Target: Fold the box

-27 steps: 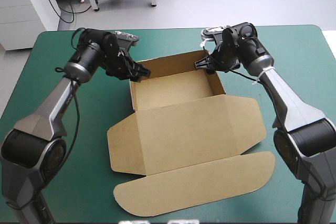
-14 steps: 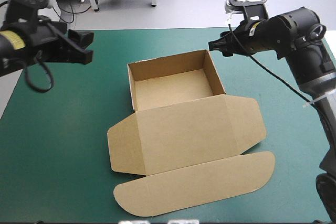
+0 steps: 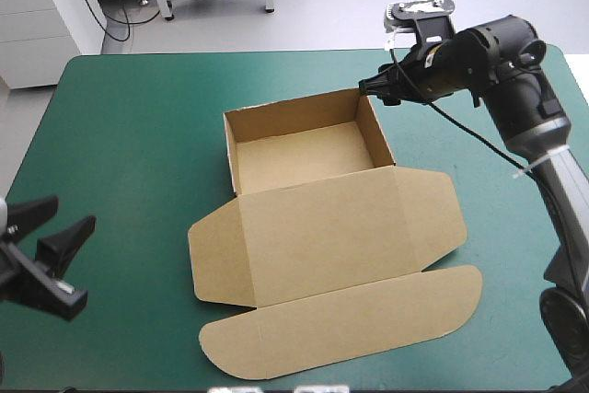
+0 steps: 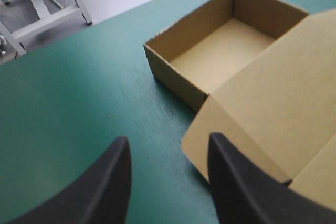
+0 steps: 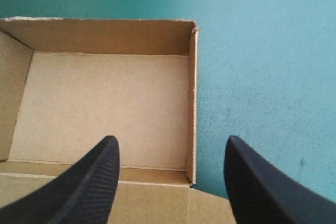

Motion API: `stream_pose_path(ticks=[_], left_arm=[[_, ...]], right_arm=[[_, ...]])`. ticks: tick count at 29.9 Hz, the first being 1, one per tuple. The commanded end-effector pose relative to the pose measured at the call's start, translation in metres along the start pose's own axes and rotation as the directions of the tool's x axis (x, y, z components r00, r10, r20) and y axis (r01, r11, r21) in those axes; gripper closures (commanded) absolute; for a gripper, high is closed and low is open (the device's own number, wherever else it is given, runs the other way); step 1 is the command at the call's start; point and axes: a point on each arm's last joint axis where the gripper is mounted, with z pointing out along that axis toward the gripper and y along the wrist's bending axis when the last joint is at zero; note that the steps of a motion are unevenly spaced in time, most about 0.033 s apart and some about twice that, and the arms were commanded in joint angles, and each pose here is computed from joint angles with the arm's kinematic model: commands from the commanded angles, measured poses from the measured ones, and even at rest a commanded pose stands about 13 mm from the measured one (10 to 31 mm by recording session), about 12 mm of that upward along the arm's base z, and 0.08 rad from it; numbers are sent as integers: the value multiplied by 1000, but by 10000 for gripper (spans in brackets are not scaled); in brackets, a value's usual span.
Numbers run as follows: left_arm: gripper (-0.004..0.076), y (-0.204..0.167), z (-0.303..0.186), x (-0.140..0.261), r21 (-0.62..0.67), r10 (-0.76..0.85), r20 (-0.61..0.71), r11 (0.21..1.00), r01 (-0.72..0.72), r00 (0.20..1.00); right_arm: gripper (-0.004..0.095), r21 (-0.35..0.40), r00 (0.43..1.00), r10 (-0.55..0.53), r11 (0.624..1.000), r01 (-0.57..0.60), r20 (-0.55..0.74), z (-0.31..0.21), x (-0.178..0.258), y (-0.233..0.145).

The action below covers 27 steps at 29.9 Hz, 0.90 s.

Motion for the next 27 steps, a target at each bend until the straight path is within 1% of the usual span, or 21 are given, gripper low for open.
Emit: stream_pose_path(ticks=[1,3,4,6,9,14,15,18,20,23,25,27], left_arm=[[517,-9,-1,43,17,1,-31,1000,-1,1000],[605,-14,-1,70,14,0,-17,1000,0,1000],[666,-17,3,85,14,-2,-17,1000,3,1000],[730,-21,8,106,9,-5,16,1000,5,1000],[731,-27,9,136,-1,-32,96,999,32,995],[731,-36,14,173,14,-54,140,999,52,989],[731,-37,15,178,18,-56,149,998,54,987],[731,-40,21,181,47,-69,111,997,65,991],[731,-40,23,181,52,-74,122,996,68,990],[731,-40,24,180,51,-75,142,996,68,987],[731,-40,24,179,50,-75,150,996,68,986],[731,-40,23,178,49,-75,156,996,69,985]], right_arm=[[357,7,999,-23,1000,23,45,8,-8,-2],[357,10,999,-30,1000,30,10,25,-8,-2],[357,11,999,-38,999,38,-17,38,-7,-2],[357,13,998,-40,999,41,-58,58,-5,-3],[357,16,992,-43,999,45,-120,88,-1,-3],[357,21,976,-41,999,46,-216,134,9,-5],[357,21,972,-40,999,46,-232,142,12,-5],[357,23,962,-39,999,47,-270,160,17,-6],[369,25,958,-36,999,45,-284,168,20,-6],[477,47,954,-41,997,58,-296,174,22,-9],[611,68,955,-46,995,69,-292,174,21,-11],[788,93,954,-59,992,90,-295,174,21,-14]])
